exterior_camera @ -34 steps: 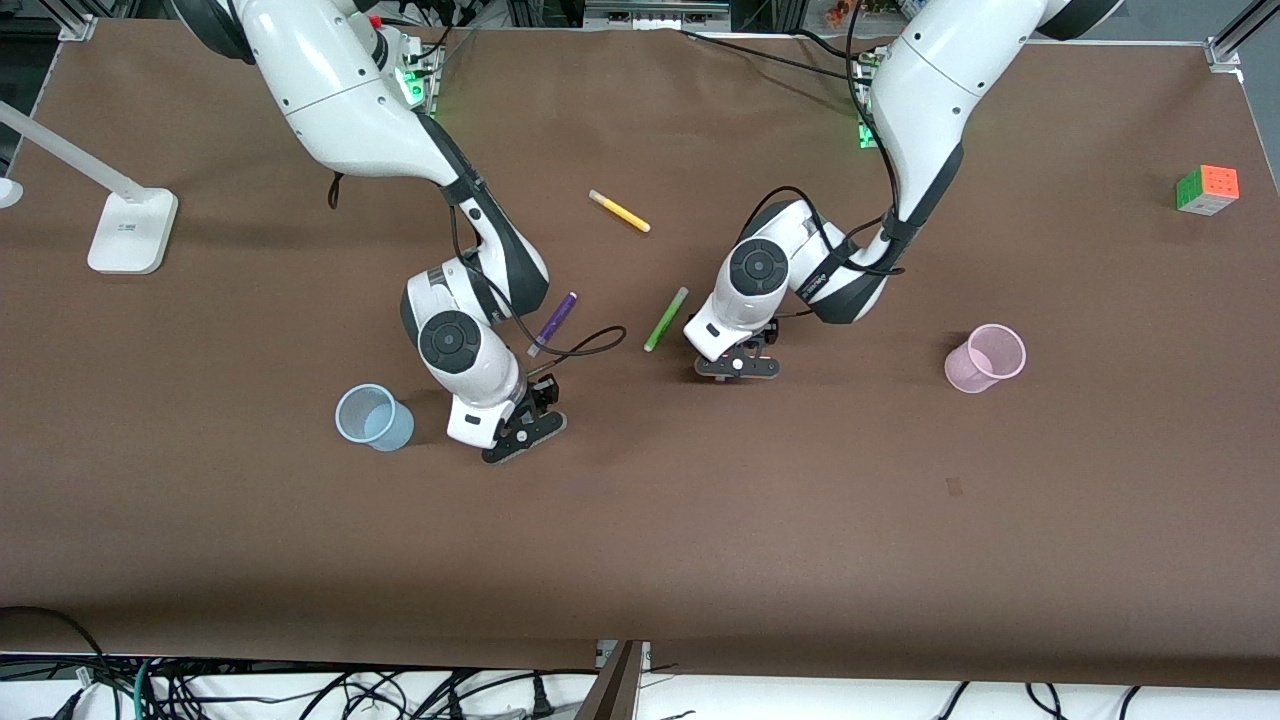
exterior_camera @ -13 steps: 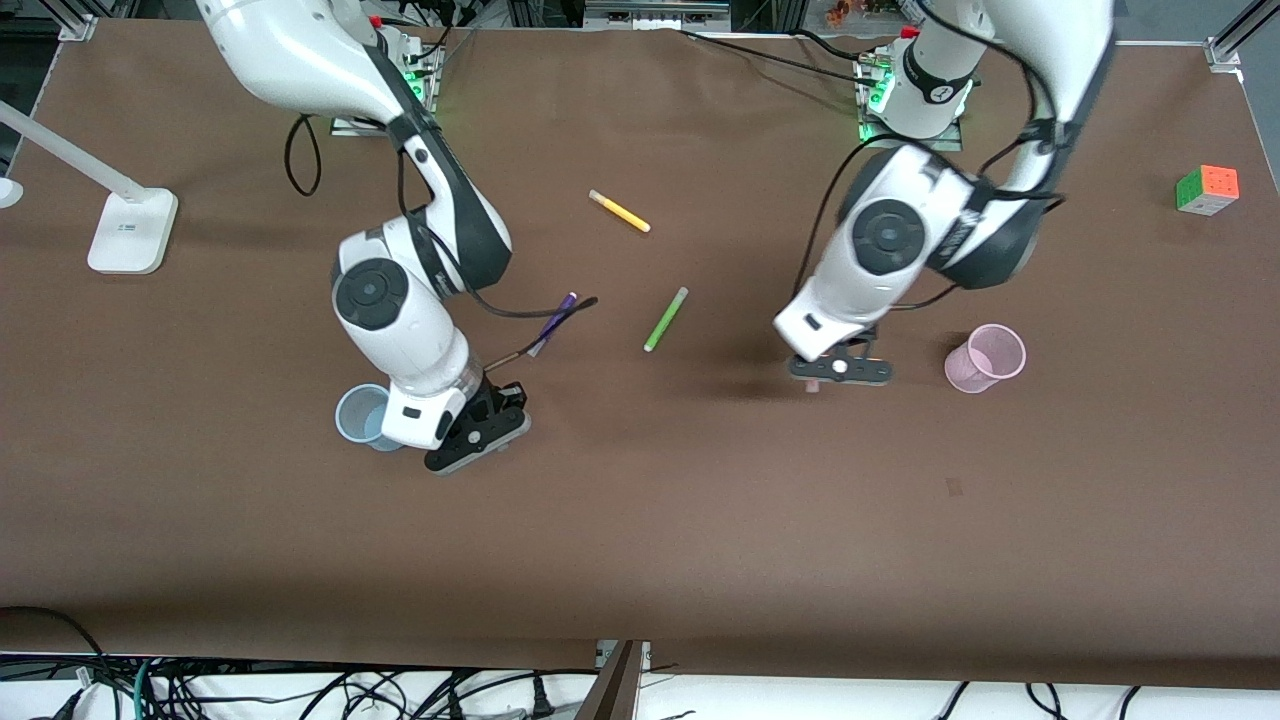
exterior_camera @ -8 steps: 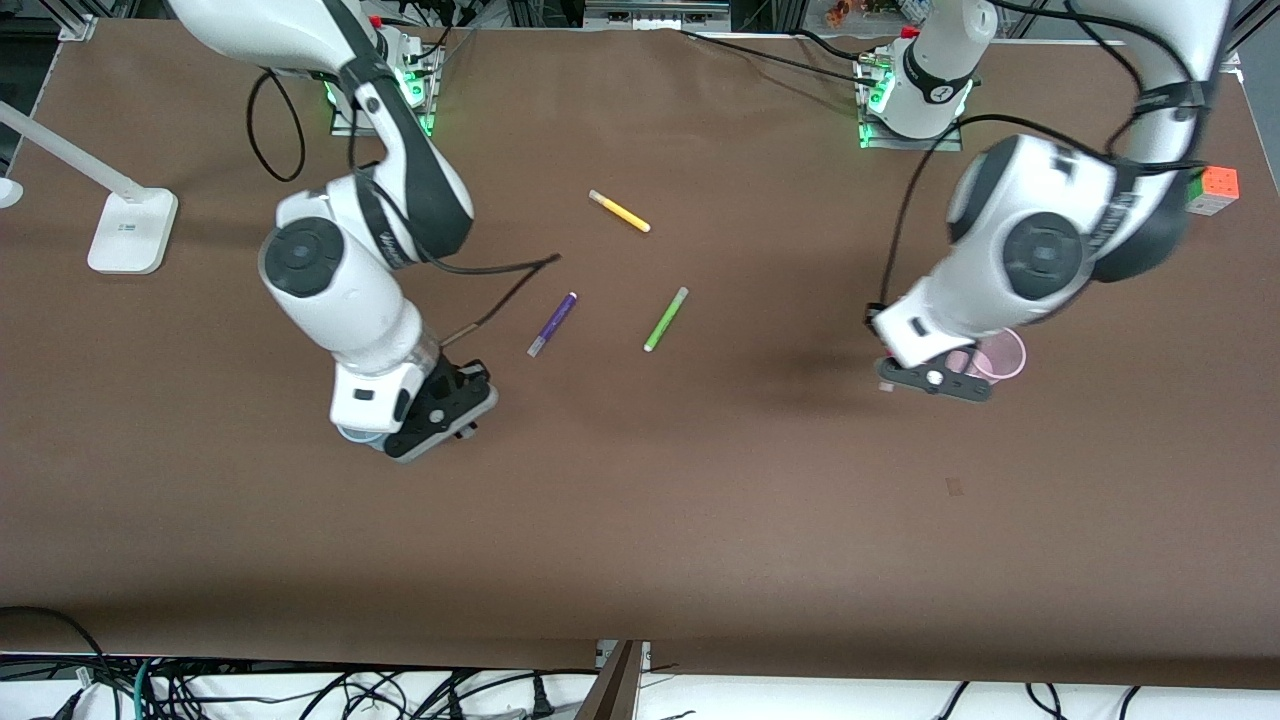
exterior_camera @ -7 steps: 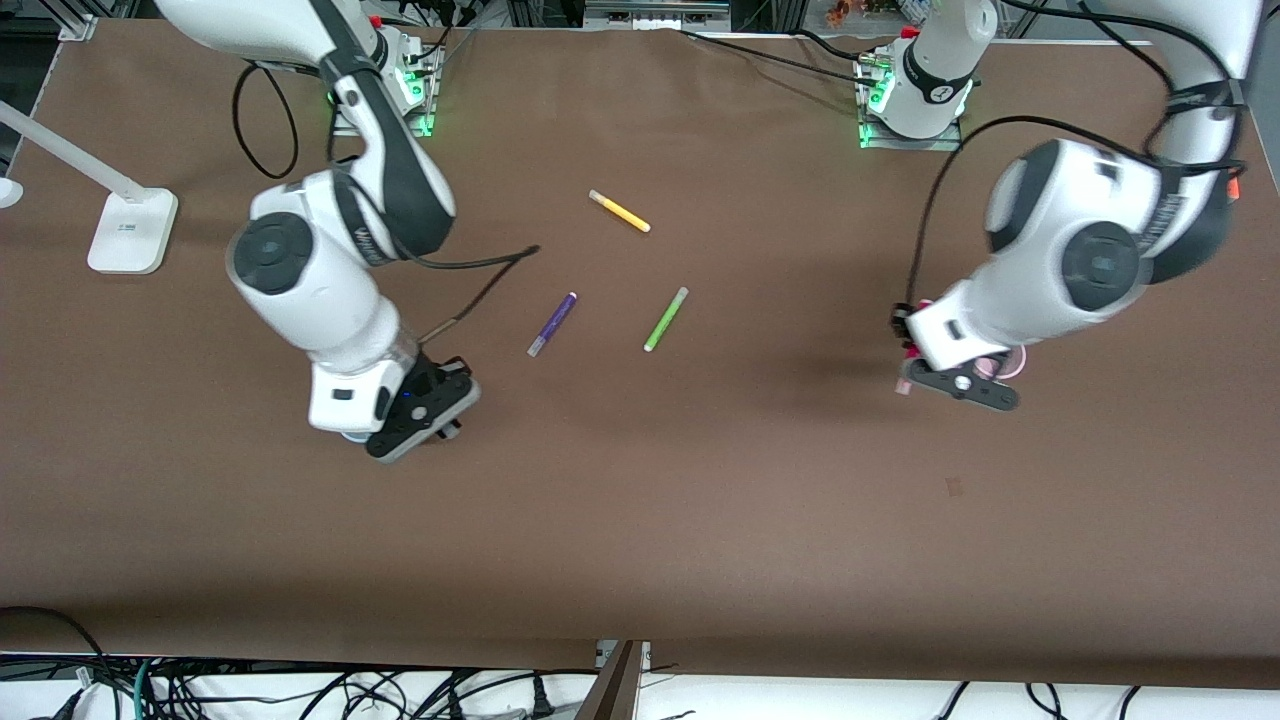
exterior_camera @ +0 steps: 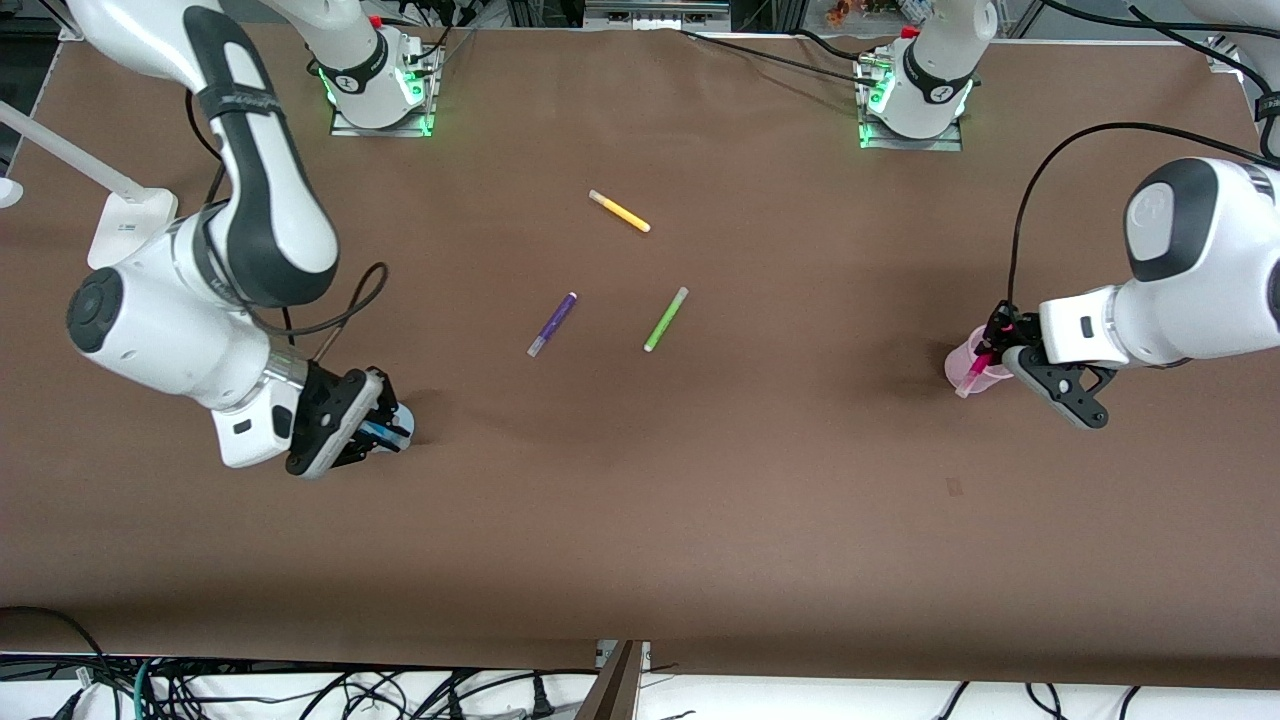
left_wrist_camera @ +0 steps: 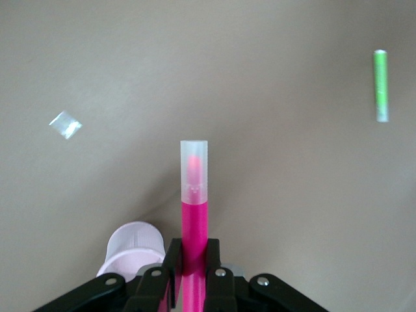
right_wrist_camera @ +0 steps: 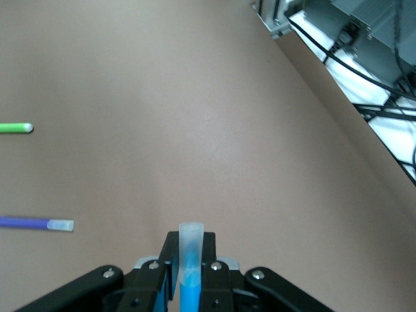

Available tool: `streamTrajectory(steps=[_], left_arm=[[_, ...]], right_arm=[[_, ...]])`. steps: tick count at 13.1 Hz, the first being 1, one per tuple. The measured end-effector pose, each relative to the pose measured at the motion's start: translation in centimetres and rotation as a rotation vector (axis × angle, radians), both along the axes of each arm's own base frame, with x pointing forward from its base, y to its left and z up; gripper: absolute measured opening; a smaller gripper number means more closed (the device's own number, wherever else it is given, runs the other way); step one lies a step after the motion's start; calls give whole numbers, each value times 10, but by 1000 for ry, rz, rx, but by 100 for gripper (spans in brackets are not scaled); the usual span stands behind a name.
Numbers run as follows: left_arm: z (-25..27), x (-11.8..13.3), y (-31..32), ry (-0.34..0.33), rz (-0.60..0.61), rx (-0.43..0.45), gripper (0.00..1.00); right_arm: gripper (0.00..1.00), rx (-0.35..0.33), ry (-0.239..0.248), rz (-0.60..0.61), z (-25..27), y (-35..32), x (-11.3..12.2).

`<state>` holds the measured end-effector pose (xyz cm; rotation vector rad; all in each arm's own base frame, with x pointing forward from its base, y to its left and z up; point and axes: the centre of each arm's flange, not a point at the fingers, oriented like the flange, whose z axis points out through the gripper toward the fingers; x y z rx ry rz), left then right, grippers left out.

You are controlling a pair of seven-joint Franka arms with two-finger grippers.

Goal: Place pink and blue markers in matching cups
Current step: 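Carry the pink marker to the pink cup while the right gripper carries the blue marker, then lower the markers into the cups and open both grippers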

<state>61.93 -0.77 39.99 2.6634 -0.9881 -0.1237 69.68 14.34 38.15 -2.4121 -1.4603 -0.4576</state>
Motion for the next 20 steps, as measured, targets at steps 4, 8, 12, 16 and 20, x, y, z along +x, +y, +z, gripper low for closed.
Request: streamTrajectory(steps=[4,8,12,16,20], left_arm=[[-31,-14,65,-110,-174,-273,18],[-112,-38,123,-226,-259,-531,18],[-169,-46,131,-283,-248,-686,18],[-179,-50,143,-295,-229,-702,18],[-178,-51,150,-304,-224,-700,37]], right_arm=[[17,194,-2,125,-41,-26,1],[17,309,38,195,-66,-73,-6],[17,406,26,267,-70,-94,-13],[17,468,-4,305,-80,-101,-15],[17,494,-5,310,-96,-99,-15]])
